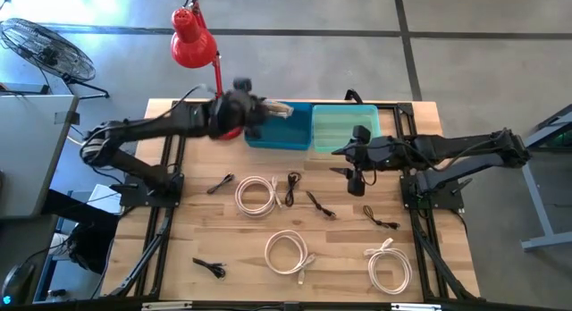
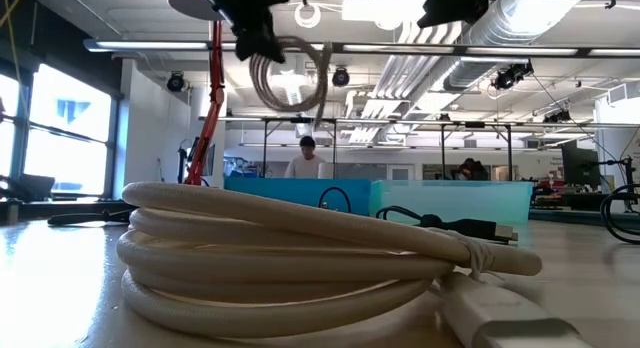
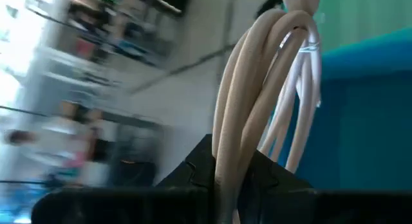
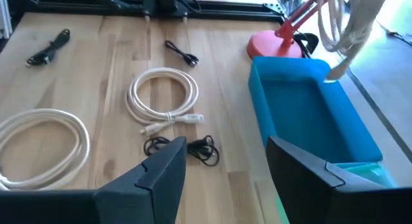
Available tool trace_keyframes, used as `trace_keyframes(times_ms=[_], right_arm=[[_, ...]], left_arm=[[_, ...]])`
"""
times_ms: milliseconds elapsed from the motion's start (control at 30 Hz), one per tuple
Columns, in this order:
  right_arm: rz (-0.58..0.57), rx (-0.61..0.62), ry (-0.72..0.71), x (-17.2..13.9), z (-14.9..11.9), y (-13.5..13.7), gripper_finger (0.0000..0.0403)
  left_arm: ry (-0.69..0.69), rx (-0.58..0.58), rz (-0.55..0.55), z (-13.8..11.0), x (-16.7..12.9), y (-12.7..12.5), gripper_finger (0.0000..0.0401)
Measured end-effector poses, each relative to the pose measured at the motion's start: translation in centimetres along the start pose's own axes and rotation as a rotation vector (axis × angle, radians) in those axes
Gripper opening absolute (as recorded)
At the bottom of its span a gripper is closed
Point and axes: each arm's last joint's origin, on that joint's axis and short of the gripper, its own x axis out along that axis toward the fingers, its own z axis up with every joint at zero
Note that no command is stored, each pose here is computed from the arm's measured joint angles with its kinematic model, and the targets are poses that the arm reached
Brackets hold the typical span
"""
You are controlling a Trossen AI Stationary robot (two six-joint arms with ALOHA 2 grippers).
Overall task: Pick & Place USB Port
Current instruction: Put the brown charger cable into the blue bin
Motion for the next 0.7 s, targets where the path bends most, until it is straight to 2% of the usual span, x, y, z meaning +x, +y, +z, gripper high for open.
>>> trace_keyframes(times_ms=[133,233,467,700], right_arm=[[-0.004,-0.004,0.026,0.0,-0.2,-0.1,0.0204],[-0.007,-0.007,0.037,0.0,-0.4,-0.1,0.0205],[-0.004,-0.008,0.050,0.0,-0.5,-0.1,0.0204],[-0.003,0.010,0.077,0.0,-0.8,-0.1,0.0204]], left_arm=[[0.067,0.006,-0.116,-0.2,2.8,1.0,0.0027],[0.118,0.029,-0.185,0.0,4.9,0.6,0.0027],[0.211,0.092,-0.257,0.3,9.8,-0.6,0.0027],[0.241,0.088,-0.361,-1.3,13.2,-0.9,0.0026]])
